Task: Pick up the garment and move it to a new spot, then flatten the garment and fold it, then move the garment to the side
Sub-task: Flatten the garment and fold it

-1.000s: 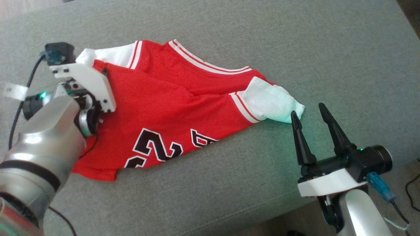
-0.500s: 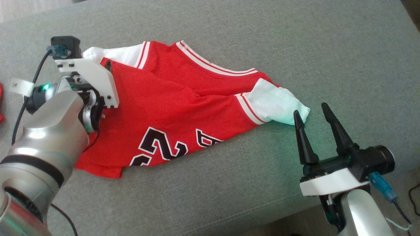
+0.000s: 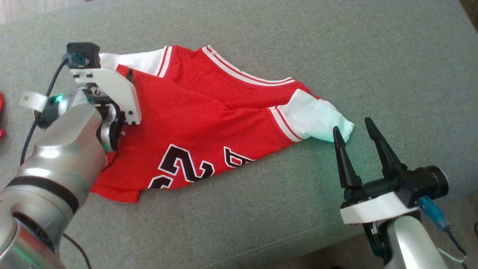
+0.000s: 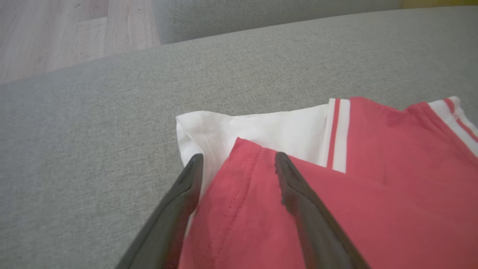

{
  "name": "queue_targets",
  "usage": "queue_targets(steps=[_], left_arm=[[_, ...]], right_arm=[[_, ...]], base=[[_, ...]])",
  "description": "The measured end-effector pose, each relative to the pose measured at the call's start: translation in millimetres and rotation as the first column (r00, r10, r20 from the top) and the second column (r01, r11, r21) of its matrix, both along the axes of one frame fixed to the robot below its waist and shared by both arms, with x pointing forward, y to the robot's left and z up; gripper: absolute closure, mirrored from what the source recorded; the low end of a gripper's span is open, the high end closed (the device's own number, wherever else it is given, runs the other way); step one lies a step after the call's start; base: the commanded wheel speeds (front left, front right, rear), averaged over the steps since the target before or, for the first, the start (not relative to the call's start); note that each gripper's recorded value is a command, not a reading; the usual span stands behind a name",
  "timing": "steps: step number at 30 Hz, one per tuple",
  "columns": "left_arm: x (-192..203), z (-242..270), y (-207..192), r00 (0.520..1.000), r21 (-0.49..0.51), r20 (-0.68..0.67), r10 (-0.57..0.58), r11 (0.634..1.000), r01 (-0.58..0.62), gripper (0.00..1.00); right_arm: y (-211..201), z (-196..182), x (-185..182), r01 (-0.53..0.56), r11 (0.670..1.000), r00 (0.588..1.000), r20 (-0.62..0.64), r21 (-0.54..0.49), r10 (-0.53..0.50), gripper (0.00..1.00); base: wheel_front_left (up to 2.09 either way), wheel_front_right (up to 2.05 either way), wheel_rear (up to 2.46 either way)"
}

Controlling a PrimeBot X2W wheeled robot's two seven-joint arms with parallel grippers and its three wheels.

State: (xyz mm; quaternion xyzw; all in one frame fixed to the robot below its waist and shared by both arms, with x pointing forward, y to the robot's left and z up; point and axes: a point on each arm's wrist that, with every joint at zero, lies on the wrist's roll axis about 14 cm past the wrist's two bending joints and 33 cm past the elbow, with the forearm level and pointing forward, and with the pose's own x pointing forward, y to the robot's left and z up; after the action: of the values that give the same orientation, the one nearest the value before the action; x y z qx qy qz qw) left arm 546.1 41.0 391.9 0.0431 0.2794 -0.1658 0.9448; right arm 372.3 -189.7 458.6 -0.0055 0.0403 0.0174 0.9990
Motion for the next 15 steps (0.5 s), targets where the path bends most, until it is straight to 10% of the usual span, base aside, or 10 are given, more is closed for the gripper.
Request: queue_targets(steps=[15], left_arm=[[-3.3, -8.3, -2.2, 0.999, 0.003, -0.050, -0.011, 1.000, 0.011, 0.00]], right_arm=[[-1.6, -0.9, -2.8, 0.006, 1.000, 1.000, -0.005, -0.002, -0.006, 0.00]], base=[[0.00, 0.00, 0.00]])
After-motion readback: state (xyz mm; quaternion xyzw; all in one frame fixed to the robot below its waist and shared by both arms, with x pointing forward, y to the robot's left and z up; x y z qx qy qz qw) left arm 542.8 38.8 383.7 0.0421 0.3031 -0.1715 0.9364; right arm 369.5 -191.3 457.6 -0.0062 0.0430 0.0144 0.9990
